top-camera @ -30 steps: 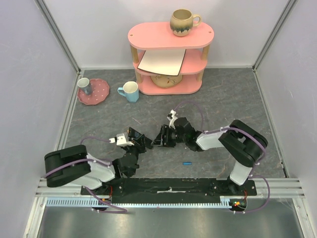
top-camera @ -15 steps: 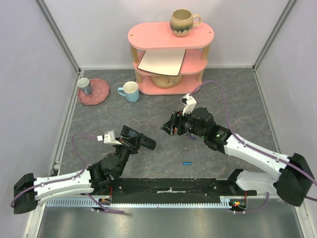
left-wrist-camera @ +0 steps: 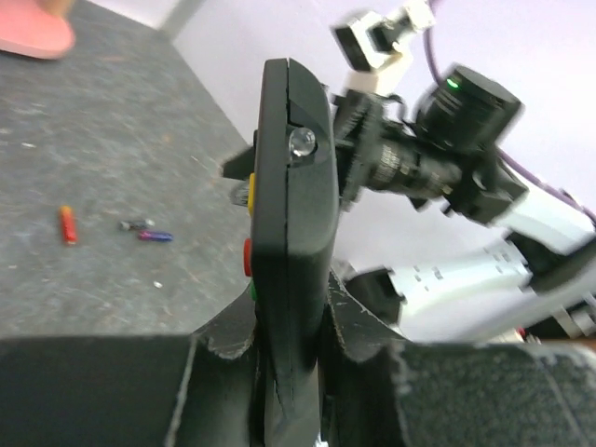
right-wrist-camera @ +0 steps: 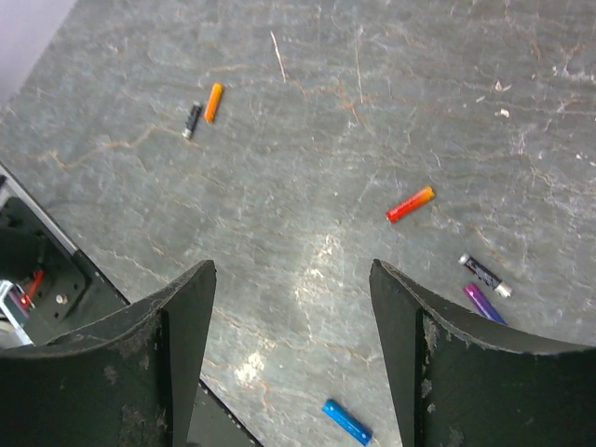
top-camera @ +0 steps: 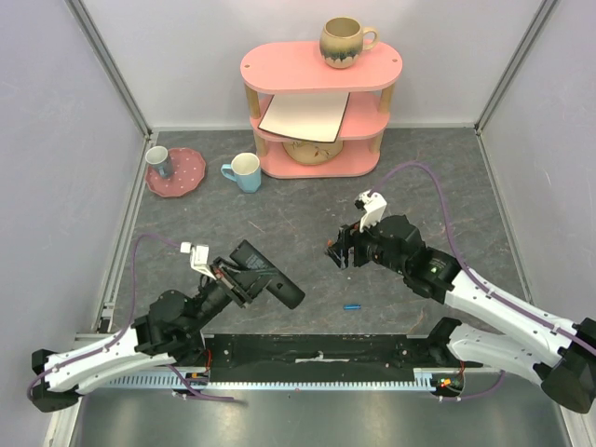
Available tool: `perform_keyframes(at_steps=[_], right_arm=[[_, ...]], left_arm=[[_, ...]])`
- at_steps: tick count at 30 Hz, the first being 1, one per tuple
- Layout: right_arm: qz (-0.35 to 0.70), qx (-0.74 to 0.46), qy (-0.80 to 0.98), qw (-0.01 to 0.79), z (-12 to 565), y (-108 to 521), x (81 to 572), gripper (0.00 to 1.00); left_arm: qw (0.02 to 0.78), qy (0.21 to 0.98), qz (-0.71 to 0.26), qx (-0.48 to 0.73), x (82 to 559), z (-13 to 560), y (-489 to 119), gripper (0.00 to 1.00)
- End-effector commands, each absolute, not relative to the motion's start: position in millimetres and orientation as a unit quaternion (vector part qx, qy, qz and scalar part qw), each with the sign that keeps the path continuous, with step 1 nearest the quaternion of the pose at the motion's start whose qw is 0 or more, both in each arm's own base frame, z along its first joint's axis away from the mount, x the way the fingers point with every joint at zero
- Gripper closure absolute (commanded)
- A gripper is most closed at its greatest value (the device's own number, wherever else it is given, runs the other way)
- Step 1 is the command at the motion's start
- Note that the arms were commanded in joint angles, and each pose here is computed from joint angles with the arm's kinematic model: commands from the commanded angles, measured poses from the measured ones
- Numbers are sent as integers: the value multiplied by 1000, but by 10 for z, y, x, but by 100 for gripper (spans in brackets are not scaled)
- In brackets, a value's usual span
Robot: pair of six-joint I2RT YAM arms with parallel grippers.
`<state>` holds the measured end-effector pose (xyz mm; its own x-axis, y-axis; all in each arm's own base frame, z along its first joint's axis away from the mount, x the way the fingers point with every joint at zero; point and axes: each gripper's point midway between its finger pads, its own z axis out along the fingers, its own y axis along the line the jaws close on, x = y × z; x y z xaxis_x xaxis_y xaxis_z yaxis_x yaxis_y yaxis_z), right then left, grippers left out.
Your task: Load the batteries into the remote control
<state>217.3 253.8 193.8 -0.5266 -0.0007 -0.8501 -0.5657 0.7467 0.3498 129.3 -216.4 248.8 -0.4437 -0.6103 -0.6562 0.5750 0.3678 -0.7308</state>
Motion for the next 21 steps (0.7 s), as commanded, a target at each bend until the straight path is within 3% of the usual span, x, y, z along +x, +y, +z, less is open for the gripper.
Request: perform_keyframes(at_steps=[1,10,21], right_arm=[[287,-206,810,468,1984,2487,2132,26],[282,-258,784,490,2294,2452,1964,26],[277,-245,784,499,2281,2392,1974,25]], left_arm=[[490,614,-609,108,878,2769,-2341,98],[488,546,-640,233,518,2986,-2475,98],[530,503,-633,256,509,3062,-2444,98]])
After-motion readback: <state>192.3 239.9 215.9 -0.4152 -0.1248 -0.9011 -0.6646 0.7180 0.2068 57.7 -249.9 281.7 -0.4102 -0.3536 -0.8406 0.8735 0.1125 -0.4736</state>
